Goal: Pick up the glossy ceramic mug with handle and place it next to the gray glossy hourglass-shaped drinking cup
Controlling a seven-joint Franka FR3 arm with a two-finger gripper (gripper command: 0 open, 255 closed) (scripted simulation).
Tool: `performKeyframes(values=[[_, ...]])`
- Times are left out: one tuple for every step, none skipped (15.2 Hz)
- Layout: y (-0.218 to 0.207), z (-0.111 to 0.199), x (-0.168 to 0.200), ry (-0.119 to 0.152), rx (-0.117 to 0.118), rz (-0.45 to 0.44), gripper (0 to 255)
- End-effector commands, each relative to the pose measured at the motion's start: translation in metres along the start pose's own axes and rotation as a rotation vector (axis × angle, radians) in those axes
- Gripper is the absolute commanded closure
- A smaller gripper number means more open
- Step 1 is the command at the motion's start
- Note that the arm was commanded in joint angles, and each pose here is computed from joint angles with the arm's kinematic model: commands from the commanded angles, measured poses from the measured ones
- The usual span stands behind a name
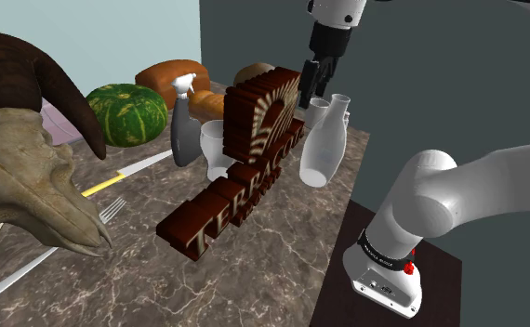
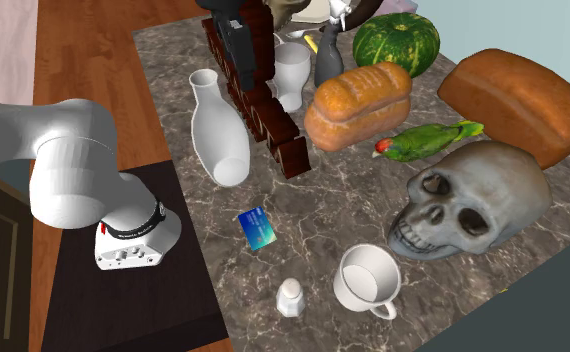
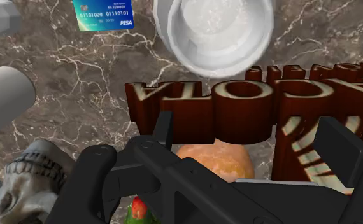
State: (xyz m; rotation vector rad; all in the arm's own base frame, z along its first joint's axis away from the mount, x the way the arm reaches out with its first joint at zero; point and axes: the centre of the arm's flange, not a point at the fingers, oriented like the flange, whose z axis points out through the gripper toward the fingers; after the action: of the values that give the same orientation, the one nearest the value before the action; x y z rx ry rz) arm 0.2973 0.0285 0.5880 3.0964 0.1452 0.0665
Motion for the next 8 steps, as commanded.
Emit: performKeyframes(values=[[0.0,0.0,0.0,0.0,0.0,0.0,0],[0.012,0.005,0.002,-0.003,0.0,-0.008,0],[0.024,0.011,0.005,-0.006,0.0,-0.016,0],[0.036,0.016,0.007,-0.009,-0.001,-0.023,0],[0.048,0.021,0.01,-0.012,-0.001,-0.031,0],[0.059,0.026,0.012,-0.015,-0.001,-0.039,0],[0.071,0.032,0.015,-0.017,-0.001,-0.047,0],[0.083,0.037,0.017,-0.02,-0.001,-0.055,0]])
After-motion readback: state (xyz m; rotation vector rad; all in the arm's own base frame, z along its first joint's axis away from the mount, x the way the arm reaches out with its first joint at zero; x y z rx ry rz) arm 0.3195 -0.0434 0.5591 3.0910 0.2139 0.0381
